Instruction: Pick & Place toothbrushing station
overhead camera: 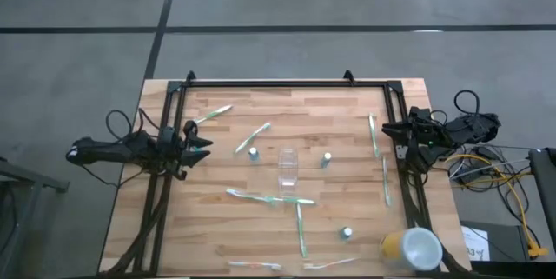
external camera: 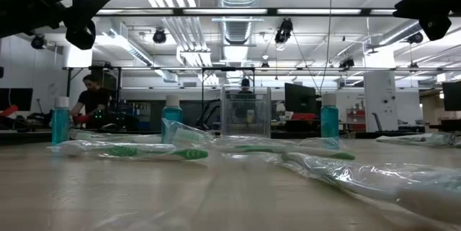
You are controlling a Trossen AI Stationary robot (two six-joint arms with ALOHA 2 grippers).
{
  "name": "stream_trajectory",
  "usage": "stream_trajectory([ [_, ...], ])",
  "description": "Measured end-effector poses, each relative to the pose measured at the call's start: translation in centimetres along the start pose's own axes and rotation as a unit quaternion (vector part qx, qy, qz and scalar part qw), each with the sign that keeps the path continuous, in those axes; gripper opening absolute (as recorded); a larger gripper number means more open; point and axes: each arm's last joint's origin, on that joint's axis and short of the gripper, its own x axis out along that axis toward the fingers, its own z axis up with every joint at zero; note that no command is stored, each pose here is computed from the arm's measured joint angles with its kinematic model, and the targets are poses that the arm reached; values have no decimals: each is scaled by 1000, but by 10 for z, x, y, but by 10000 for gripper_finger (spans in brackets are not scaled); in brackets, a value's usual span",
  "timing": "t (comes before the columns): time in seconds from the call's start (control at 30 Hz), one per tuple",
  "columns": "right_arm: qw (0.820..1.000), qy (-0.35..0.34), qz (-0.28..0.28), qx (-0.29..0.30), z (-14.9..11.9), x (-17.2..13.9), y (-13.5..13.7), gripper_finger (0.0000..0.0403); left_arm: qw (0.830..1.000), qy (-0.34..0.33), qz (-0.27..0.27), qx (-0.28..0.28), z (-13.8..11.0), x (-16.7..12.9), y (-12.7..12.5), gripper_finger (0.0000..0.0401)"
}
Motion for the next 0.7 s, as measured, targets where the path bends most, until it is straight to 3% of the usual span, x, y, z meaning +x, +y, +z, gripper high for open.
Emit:
stream_trajectory([
  [0.7, 1000, 0, 0, 0, 0, 0, 0, 79, 1000, 0, 0, 0, 0, 0, 0, 156],
])
